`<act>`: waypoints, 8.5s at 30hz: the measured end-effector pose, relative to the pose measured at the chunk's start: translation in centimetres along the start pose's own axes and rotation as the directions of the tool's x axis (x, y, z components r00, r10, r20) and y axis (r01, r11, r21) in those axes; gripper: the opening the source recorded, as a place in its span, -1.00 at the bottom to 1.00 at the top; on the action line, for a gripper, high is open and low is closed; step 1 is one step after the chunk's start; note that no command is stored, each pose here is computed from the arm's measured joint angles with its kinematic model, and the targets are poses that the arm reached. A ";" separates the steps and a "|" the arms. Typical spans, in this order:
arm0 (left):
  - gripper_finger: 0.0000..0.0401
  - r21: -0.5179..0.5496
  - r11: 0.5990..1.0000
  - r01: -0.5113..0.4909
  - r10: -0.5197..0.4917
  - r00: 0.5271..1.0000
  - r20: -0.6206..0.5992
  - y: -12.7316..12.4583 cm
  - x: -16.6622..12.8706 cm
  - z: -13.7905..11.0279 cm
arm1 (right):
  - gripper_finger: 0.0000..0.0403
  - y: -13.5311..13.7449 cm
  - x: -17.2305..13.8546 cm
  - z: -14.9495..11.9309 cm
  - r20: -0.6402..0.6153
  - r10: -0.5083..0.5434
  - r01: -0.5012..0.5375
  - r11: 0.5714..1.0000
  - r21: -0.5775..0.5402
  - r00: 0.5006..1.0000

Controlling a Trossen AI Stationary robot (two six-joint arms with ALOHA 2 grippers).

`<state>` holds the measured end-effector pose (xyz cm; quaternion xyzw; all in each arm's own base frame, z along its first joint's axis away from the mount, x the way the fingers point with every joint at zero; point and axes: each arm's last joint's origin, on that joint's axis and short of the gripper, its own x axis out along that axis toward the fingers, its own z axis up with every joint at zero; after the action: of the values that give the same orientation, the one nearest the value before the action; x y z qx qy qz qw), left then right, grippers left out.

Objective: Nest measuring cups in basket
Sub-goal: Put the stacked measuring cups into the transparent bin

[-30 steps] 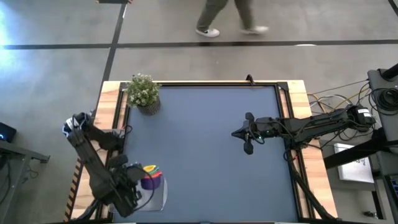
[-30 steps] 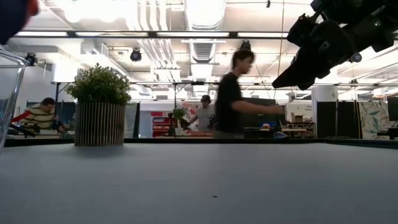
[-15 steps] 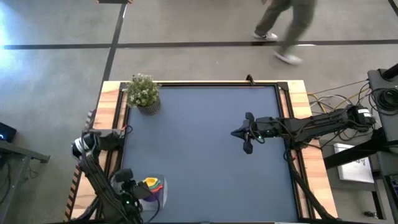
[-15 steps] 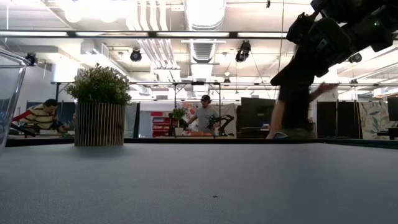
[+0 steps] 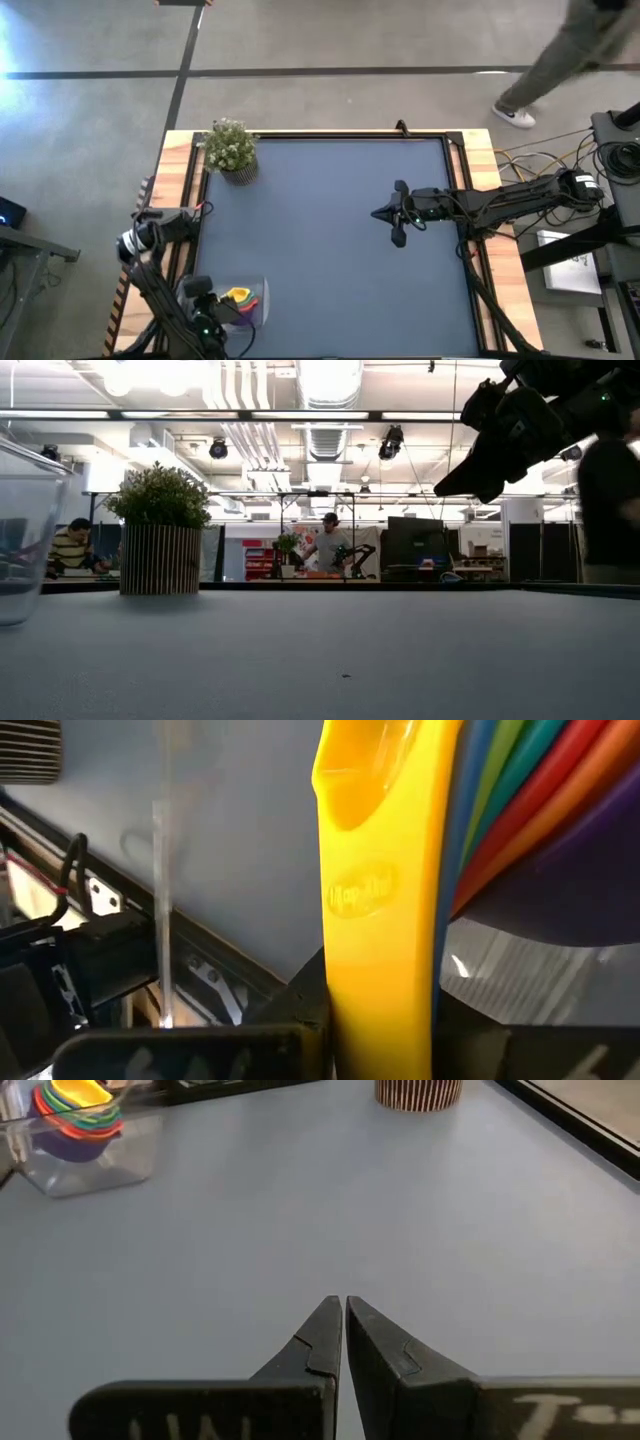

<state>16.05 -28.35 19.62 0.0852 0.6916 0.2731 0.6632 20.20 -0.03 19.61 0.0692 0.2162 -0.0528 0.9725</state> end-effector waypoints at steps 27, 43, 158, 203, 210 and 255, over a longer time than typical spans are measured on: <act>-0.01 0.028 0.994 0.106 -0.106 0.994 -0.007 0.6 -2.5 0.2 | -0.96 0.0 0.0 0.0 0.000 0.000 0.000 1.000 -0.002 1.000; -0.18 -0.179 0.915 0.362 -0.351 0.932 0.091 4.7 -2.9 -0.7 | -0.96 0.0 0.0 0.2 0.018 0.004 -0.004 1.000 -0.002 1.000; -0.06 -0.631 0.610 0.479 -0.650 0.758 -0.053 7.6 7.1 -0.9 | -0.96 0.0 0.0 0.0 0.004 0.004 -0.004 1.000 0.017 1.000; -0.65 -0.096 0.974 -0.203 0.191 0.974 -0.124 2.3 4.8 3.3 | -0.96 0.0 0.0 0.0 0.004 0.004 -0.005 1.000 0.019 1.000; -0.66 -0.106 0.974 -0.202 0.191 0.975 -0.110 1.4 5.0 3.8 | -0.96 0.0 0.0 0.0 0.005 0.005 -0.005 1.000 0.011 1.000; -0.66 -0.244 0.931 -0.273 0.352 0.853 0.387 14.5 1.4 15.8 | -0.96 0.2 0.0 0.3 0.033 0.038 -0.038 0.999 0.000 0.999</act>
<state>27.60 -11.39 25.94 0.1938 0.4802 0.4136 0.7488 20.34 0.08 19.92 0.0727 0.1989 -0.0354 0.9767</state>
